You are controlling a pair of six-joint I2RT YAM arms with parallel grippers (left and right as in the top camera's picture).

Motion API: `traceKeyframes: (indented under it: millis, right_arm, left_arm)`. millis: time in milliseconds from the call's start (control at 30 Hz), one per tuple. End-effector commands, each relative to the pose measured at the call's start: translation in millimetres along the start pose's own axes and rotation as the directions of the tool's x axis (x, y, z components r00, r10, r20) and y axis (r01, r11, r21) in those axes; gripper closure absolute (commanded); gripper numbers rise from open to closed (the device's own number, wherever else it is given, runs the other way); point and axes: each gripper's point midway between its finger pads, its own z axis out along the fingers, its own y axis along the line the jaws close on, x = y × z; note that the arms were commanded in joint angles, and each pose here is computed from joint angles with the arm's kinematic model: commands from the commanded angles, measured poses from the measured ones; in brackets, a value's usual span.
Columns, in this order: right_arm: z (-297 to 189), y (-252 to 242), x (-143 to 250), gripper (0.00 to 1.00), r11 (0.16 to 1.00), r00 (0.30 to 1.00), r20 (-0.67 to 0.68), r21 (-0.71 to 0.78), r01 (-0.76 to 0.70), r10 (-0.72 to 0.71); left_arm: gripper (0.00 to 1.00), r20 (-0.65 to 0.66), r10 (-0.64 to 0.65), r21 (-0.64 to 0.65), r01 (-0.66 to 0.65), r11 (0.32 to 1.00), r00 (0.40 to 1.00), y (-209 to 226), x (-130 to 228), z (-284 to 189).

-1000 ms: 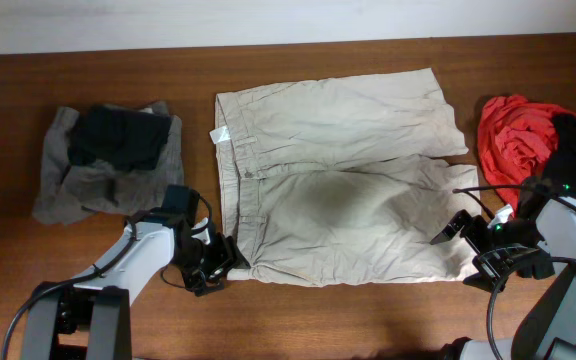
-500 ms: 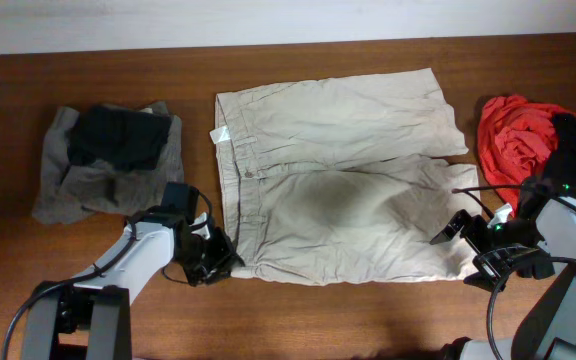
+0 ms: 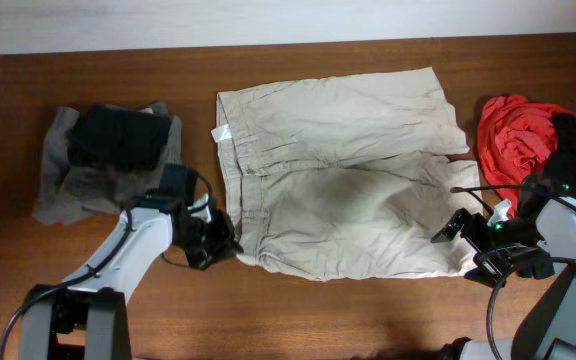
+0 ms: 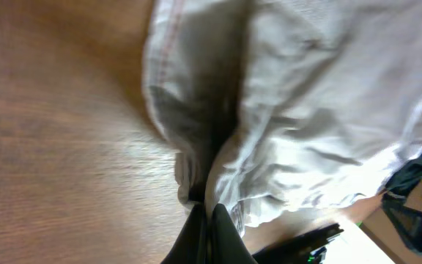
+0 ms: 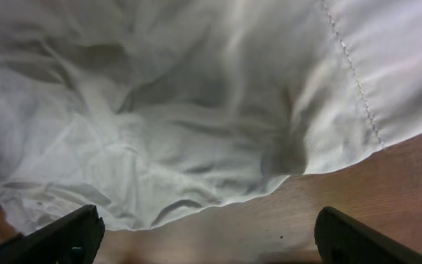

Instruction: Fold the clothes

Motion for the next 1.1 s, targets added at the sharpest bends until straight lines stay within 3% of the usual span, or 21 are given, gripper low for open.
traceKeyframes:
  millis: [0, 100, 400, 700, 1067]
  right_arm:
    - [-7, 12, -2, 0.03, 0.990, 0.992, 0.045, -0.069, 0.120, -0.117]
    - [-11, 25, 1, 0.04, 0.976, 0.986, 0.058, -0.139, 0.165, -0.159]
    - [-20, -28, -11, 0.01, 0.994, 0.990, 0.090, -0.006, -0.107, 0.107]
    - [-8, -67, -10, 0.01, 0.955, 0.951, 0.103, -0.087, -0.283, 0.291]
    - [21, -63, -16, 0.01, 0.943, 0.947, 0.136, -0.211, -0.258, 0.290]
  left_arm:
    - [0.99, 0.088, 0.087, 0.016, -0.089, 0.996, 0.992, -23, -16, -24]
    - [1.00, 0.108, 0.107, 0.027, -0.110, 0.994, 0.988, -34, -19, -35]
    - [1.00, 0.120, 0.107, -0.001, -0.107, 0.994, 0.987, -29, -22, -36]
    - [0.99, 0.127, 0.107, -0.011, -0.106, 0.994, 0.986, -28, -23, -36]
    - [0.99, 0.130, 0.106, -0.017, -0.105, 0.994, 0.986, -27, -24, -36]
